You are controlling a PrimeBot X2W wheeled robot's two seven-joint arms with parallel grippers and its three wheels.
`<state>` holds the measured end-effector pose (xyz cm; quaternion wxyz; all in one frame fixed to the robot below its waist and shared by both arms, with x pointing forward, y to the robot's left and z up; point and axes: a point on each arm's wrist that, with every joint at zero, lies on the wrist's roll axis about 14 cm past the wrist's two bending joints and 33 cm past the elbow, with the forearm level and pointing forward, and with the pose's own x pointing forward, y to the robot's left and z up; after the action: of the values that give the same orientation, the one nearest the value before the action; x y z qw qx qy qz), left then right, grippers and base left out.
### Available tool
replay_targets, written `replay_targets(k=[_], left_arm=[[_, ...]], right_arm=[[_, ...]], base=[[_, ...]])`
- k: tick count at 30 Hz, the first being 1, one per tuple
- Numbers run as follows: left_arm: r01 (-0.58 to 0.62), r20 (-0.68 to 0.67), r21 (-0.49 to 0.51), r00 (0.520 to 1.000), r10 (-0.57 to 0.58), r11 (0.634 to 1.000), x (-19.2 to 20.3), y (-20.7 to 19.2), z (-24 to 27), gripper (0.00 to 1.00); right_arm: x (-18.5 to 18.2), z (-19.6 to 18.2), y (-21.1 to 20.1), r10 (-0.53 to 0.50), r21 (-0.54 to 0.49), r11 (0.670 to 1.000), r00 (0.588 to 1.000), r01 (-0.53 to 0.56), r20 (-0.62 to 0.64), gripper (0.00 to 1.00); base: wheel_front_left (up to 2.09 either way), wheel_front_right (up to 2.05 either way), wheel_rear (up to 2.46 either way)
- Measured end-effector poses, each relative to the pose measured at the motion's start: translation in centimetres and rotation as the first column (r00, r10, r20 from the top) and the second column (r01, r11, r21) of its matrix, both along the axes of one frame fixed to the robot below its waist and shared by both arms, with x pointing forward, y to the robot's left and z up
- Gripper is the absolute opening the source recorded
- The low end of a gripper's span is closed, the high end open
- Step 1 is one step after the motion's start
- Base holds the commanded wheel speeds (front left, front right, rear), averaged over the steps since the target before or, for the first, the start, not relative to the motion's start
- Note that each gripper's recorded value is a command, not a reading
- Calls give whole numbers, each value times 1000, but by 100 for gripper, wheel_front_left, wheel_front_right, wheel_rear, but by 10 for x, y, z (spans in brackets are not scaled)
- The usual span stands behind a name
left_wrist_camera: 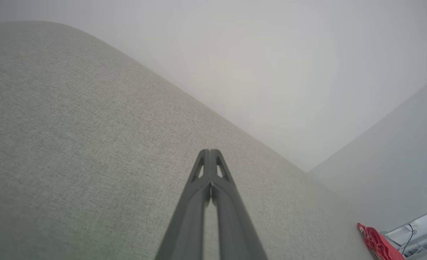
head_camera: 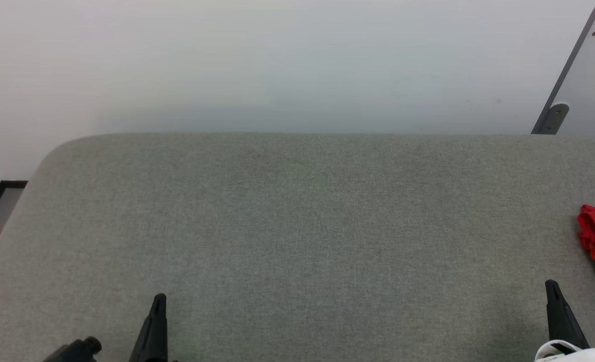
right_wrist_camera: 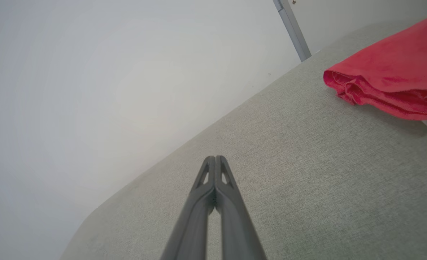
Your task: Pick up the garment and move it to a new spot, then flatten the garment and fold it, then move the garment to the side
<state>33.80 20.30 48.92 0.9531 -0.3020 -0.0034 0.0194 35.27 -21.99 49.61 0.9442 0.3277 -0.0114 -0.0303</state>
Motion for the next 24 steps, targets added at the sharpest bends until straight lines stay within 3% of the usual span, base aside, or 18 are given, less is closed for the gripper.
replay_targets(k=[13,24], left_arm=[[-11,-7,-178,1000,10,984,9,2,2,0],[-18,-17,-307,1000,14,951,15,3,1,0]], right_arm=[[8,0,2,0,167,986,1000,1,-6,0],[12,-1,5,2,294,956,1000,1,-12,0]], base=[[0,0,0],[0,0,0]])
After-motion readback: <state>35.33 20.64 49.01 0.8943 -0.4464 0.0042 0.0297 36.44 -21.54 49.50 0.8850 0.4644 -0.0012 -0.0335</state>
